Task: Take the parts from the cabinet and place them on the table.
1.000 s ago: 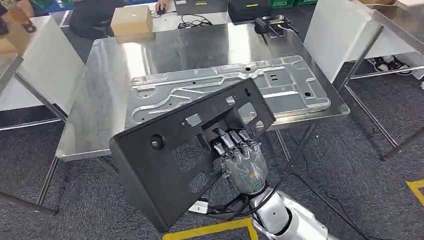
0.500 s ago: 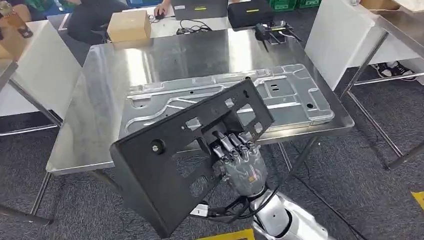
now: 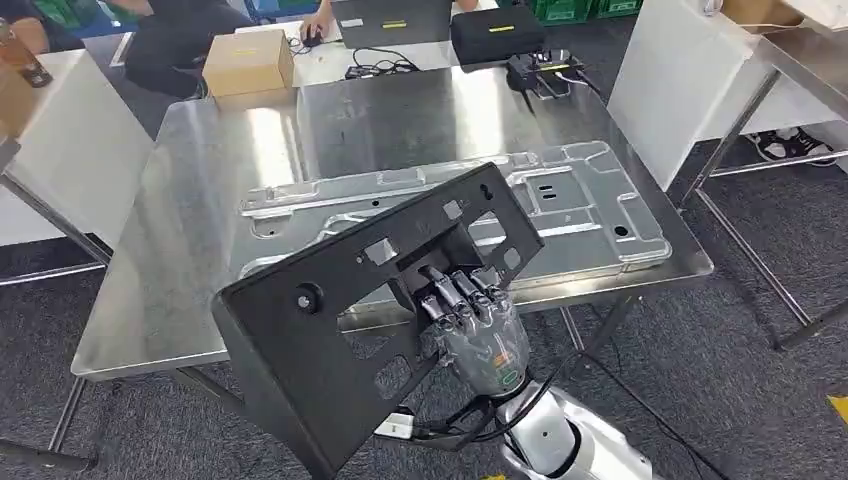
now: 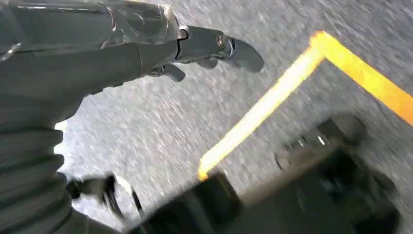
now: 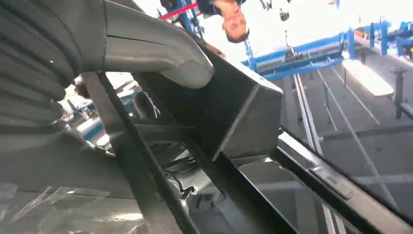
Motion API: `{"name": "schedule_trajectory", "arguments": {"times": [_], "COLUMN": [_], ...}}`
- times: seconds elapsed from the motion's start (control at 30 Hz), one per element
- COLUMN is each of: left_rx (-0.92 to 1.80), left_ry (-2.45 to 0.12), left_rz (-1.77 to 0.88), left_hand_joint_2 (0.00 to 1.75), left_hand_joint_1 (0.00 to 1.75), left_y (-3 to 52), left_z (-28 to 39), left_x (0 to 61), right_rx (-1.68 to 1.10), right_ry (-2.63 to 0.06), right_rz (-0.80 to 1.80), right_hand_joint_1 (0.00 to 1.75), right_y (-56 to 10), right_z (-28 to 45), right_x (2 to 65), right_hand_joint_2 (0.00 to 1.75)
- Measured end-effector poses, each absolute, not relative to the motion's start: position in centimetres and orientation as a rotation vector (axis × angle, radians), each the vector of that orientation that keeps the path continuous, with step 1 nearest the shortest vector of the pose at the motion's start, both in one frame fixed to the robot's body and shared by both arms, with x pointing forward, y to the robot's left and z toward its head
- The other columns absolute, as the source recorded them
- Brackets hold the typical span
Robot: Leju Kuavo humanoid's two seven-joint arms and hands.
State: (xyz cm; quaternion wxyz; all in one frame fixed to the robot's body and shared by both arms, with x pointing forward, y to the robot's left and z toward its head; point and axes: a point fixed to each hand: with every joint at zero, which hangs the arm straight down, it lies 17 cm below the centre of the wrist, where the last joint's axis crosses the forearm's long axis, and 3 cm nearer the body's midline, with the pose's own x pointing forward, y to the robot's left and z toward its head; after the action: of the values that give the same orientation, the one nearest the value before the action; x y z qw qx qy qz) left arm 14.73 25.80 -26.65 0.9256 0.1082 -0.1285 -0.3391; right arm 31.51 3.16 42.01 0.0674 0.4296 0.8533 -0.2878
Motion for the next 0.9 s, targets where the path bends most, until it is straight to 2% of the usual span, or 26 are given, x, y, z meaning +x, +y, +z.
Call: {"name": "schedule_trajectory", "arguments": {"times": [0.9], "left_rx": [0.237], "left_ry": [-0.250], "left_rz": [-0.690], "left_hand_joint_2": [1.75], "left_hand_joint_1": [0.00], "left_y": [26.8], "left_z": [-26.8], "left_x": [14.4], "right_rx": [1.318], "right_ry": [2.588], "right_rz": [-0.977], "right_hand_joint_1": [1.75], "right_y": [3.5], "right_z": [39.9], "right_x": [32.3], "right_hand_joint_2": [1.75]}}
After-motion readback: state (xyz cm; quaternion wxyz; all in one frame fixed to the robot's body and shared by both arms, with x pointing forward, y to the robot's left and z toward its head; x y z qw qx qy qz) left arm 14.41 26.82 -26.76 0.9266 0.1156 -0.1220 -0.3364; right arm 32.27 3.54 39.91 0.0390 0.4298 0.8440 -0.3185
